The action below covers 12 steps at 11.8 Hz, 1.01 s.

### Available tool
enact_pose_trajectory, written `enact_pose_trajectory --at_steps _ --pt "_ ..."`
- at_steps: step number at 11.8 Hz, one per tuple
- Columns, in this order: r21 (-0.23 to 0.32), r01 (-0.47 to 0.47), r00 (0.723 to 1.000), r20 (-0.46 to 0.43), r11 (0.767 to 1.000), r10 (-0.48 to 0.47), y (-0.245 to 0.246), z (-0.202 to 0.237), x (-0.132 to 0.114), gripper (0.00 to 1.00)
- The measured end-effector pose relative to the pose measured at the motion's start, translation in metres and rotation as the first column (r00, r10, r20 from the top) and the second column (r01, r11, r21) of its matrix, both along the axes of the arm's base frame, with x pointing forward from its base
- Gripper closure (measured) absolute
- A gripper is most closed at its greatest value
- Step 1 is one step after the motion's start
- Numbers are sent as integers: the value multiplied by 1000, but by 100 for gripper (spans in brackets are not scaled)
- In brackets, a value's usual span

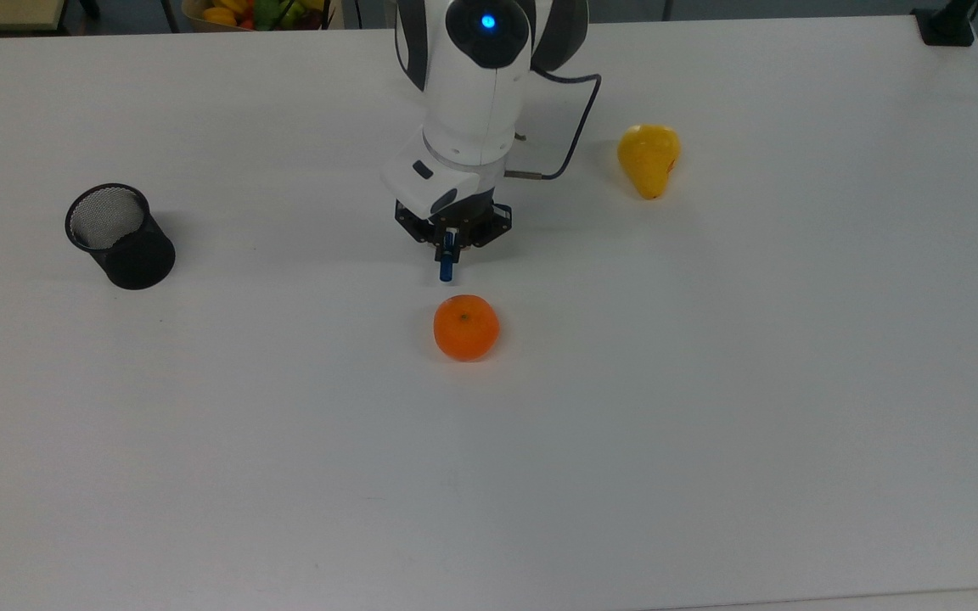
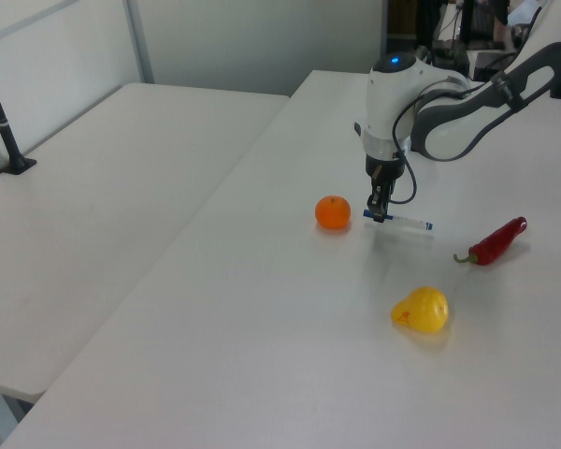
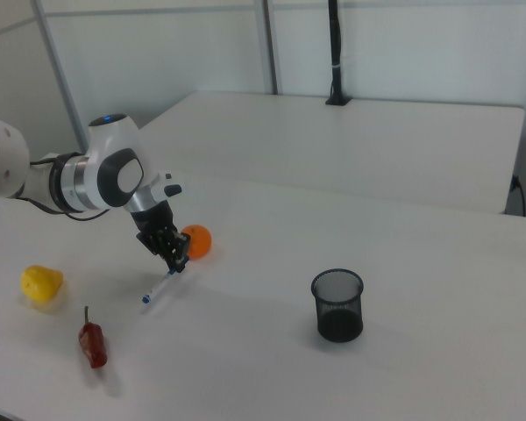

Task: Place marker
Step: 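Lift the marker and carry it over the black mesh pen cup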

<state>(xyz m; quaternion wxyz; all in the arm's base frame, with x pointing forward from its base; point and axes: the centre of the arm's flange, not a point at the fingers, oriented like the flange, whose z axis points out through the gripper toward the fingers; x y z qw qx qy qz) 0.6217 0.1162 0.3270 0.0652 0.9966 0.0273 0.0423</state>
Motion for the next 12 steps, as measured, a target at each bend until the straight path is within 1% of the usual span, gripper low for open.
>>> enact_pose_trajectory --at_steps 2,4,5,6,8,9,10,11,12 --pt "2 19 999 27 1000 -19 -10 33 -2 84" --pt "10 51 997 61 999 -52 -26 77 -7 84" --pt "29 73 994 83 997 -75 -33 99 -9 84" --pt "54 87 992 85 995 -91 -41 120 -12 84" --pt "114 84 994 53 990 -91 -61 163 -15 84" --pt "131 73 995 55 989 -81 -74 184 -16 84" --pt "137 65 996 55 988 -73 -84 197 -18 84" --pt "152 53 996 57 987 -62 -102 217 -24 84" --pt "166 47 996 64 985 -58 -112 226 -28 84"
